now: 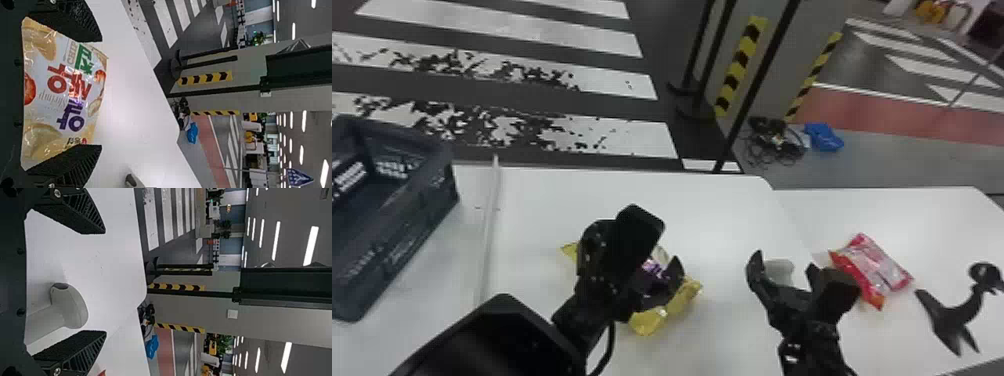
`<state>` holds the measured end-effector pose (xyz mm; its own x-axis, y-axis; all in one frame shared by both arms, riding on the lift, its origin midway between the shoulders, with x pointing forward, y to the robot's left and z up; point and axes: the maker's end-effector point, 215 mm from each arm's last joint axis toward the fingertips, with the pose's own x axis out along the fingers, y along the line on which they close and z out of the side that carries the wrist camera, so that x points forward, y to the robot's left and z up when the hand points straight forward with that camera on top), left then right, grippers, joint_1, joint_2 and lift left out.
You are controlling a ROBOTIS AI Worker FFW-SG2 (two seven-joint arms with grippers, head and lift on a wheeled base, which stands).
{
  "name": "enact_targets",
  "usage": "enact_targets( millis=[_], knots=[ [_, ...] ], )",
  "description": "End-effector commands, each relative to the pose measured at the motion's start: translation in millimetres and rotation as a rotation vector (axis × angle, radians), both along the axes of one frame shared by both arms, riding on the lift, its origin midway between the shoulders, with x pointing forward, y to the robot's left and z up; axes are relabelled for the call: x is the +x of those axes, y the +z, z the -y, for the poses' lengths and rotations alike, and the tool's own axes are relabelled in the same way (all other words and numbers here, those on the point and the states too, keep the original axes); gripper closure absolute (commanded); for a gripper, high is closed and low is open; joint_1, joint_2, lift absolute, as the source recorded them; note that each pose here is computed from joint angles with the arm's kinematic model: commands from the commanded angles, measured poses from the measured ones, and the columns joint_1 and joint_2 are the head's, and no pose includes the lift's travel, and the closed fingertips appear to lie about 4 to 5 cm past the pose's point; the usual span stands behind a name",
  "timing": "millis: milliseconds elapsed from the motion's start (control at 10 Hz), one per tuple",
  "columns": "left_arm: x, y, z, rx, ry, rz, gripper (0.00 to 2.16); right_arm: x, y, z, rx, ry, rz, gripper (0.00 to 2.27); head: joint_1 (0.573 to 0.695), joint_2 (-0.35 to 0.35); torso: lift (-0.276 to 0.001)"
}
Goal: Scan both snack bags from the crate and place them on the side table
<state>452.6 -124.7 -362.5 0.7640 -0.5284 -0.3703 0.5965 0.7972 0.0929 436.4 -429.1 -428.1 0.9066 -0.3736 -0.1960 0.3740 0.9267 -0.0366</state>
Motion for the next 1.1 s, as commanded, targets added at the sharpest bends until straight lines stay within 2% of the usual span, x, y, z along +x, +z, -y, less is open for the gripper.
enact_targets(
  millis=[0, 200, 400, 500, 600, 800, 1000],
  knots=[
    [17.5, 28.8, -28.3, -0.047, 0.060, 0.032, 0.03, -0.4, -1.7, 0.2, 0.000, 0.001, -0.006, 0.08, 0.695, -0.350, -0.095],
    [40.8, 45.7, -94.8, -0.108, 0.175, 0.036, 0.03, -0.6, -2.7, 0.3, -0.002, 0.003, -0.010, 0.08, 0.695, -0.350, -0.095],
    [57.1, 43.7, -175.7, -0.091, 0.293, 0.048, 0.03, -0.5, -6.3, -1.7, 0.000, 0.009, -0.023, 0.08, 0.695, -0.350, -0.095],
    [59.6, 37.5, -215.8, -0.078, 0.349, 0.054, 0.02, 0.5, -7.2, -3.4, -0.001, 0.014, -0.025, 0.08, 0.695, -0.350, -0.095],
    [61.2, 43.4, -239.6, -0.099, 0.382, 0.097, 0.02, 3.1, -8.1, -7.2, 0.001, 0.023, -0.027, 0.08, 0.695, -0.350, -0.095],
    [52.3, 52.2, -268.2, -0.158, 0.394, 0.191, 0.02, 9.7, -10.5, -18.6, 0.006, 0.054, -0.039, 0.08, 0.695, -0.347, -0.095],
    [36.0, 74.0, -281.7, -0.228, 0.380, 0.358, 0.02, 11.3, -17.2, -25.8, 0.010, 0.078, -0.069, 0.08, 0.695, -0.304, -0.095]
  ],
)
